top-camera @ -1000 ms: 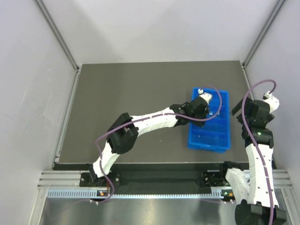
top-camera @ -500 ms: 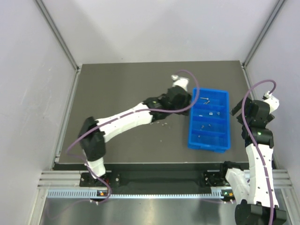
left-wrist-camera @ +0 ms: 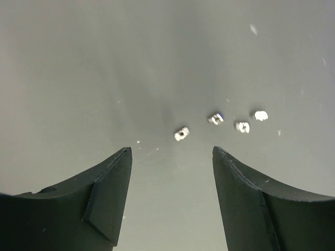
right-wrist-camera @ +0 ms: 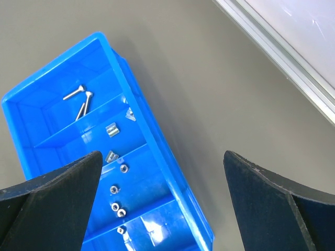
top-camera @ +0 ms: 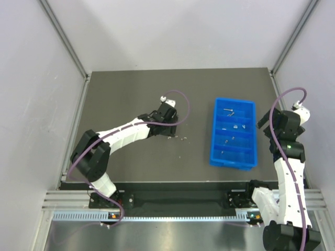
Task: Sort the screws and nuts into containers
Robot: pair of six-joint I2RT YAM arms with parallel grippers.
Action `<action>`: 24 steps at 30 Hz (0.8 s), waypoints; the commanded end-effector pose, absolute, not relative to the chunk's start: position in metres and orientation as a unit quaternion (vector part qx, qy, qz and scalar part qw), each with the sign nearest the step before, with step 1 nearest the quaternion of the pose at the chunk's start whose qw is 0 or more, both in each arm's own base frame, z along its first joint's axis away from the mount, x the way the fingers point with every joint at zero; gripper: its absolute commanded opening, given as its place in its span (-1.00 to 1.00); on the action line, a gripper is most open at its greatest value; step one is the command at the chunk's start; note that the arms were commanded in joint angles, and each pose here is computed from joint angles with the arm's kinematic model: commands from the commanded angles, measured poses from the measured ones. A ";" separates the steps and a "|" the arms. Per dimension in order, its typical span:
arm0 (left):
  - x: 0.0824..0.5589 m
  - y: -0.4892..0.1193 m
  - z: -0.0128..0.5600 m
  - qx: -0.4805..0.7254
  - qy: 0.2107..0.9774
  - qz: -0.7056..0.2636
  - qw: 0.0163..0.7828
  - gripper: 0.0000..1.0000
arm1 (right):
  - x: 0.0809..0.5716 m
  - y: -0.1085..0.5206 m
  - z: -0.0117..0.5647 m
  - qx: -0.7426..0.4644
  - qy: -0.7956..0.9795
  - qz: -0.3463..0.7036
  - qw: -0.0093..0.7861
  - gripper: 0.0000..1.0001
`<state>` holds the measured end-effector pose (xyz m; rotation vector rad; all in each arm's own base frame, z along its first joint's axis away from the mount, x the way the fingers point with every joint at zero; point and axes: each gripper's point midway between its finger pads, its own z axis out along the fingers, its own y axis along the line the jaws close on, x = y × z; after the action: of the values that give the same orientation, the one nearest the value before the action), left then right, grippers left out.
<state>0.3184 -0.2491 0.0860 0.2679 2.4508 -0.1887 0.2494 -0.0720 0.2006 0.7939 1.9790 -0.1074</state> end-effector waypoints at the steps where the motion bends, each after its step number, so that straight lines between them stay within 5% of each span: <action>1: 0.329 -0.273 0.095 0.217 0.901 -0.107 0.359 0.36 | 0.257 -0.076 0.210 0.323 0.800 -0.047 0.504 1.00; 24: 0.322 -0.268 0.027 0.287 0.913 -0.096 0.274 0.06 | 0.258 -0.080 0.211 0.324 0.800 -0.058 0.502 0.99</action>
<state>0.3176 -0.2669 0.0283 0.7851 2.4664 -0.2463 0.2510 -0.0742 0.1944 0.7957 2.0032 -0.1269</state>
